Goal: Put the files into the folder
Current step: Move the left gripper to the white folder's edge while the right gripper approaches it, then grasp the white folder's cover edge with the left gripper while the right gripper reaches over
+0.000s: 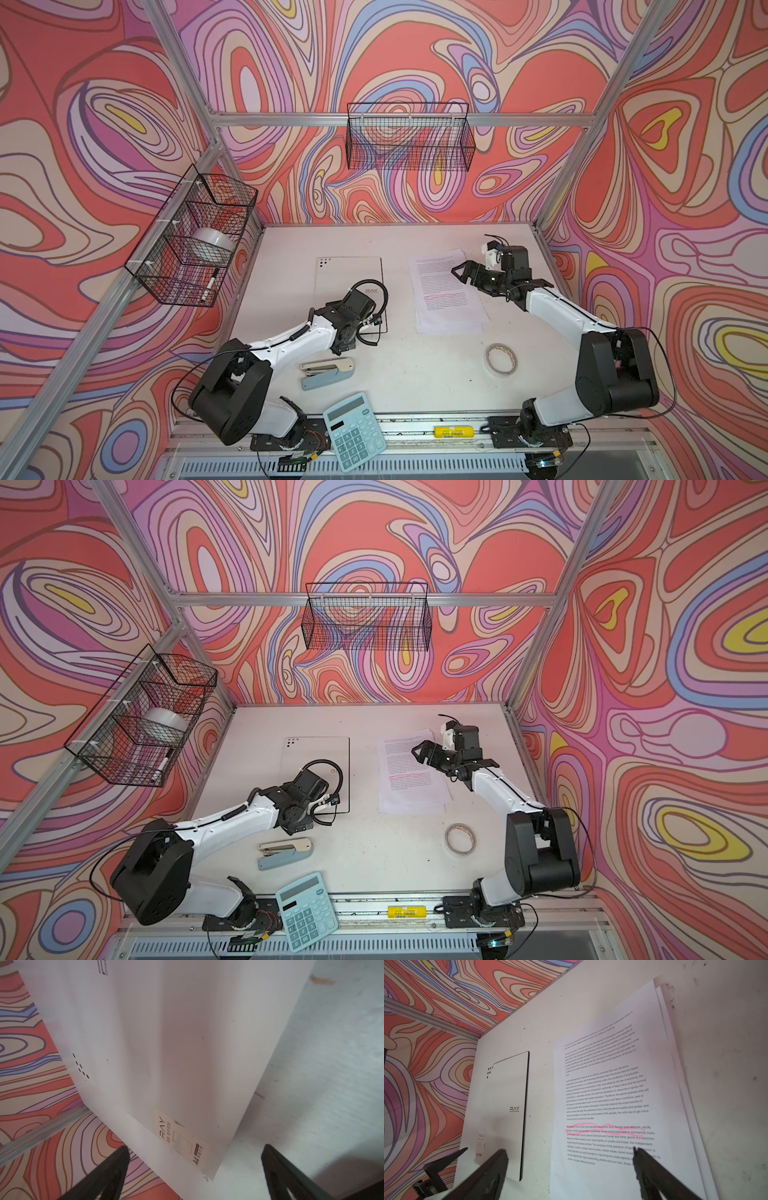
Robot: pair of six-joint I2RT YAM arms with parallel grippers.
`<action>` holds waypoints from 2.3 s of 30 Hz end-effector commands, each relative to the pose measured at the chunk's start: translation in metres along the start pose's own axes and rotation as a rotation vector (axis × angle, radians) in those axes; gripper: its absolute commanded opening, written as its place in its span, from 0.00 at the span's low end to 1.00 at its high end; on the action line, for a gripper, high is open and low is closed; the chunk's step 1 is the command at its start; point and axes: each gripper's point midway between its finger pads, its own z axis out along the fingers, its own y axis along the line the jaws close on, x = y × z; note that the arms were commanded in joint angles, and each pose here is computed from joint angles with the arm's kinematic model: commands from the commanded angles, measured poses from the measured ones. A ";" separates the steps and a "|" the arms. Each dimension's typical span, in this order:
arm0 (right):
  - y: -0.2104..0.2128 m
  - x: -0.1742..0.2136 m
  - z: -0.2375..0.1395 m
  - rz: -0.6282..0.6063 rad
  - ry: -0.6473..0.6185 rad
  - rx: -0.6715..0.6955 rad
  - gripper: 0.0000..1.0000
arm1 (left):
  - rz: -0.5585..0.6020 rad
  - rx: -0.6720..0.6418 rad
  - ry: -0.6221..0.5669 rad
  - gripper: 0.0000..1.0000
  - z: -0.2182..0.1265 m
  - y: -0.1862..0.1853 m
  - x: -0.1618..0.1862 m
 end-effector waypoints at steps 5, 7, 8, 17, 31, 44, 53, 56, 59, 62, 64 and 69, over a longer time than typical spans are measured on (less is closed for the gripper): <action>0.013 -0.010 0.005 -0.014 -0.005 -0.038 0.99 | 0.007 -0.051 -0.025 0.99 0.004 0.004 -0.006; 0.013 -0.010 0.006 -0.013 -0.004 -0.041 0.98 | 0.014 -0.063 -0.021 1.00 0.007 0.003 -0.005; 0.014 -0.009 0.006 -0.014 -0.002 -0.043 0.99 | 0.022 -0.072 -0.019 1.00 0.009 0.003 -0.004; 0.019 -0.003 0.012 -0.017 0.022 -0.063 0.98 | 0.024 -0.103 -0.022 1.00 0.019 0.000 -0.005; 0.028 0.001 0.020 -0.037 0.057 -0.083 0.99 | -0.068 -0.250 -0.049 1.00 0.019 0.023 -0.008; 0.044 0.015 0.035 -0.056 0.121 -0.143 0.99 | -0.160 -0.349 -0.051 1.00 0.013 0.040 -0.006; 0.065 0.033 0.048 -0.078 0.207 -0.228 0.99 | -0.227 -0.420 -0.057 1.00 0.006 0.054 -0.004; 0.072 0.043 0.054 -0.085 0.245 -0.258 0.99 | -0.252 -0.442 -0.057 1.00 0.003 0.059 -0.003; 0.080 0.052 0.060 -0.091 0.278 -0.289 0.99 | -0.273 -0.468 -0.059 1.00 0.001 0.064 -0.003; 0.089 0.060 0.064 -0.091 0.305 -0.322 0.99 | -0.292 -0.489 -0.058 1.00 -0.001 0.068 -0.002; 0.088 0.069 0.074 -0.076 0.330 -0.329 0.99 | -0.304 -0.497 -0.059 1.00 -0.002 0.069 -0.002; 0.102 0.085 0.086 -0.074 0.370 -0.374 0.98 | -0.323 -0.505 -0.058 1.00 -0.003 0.071 -0.001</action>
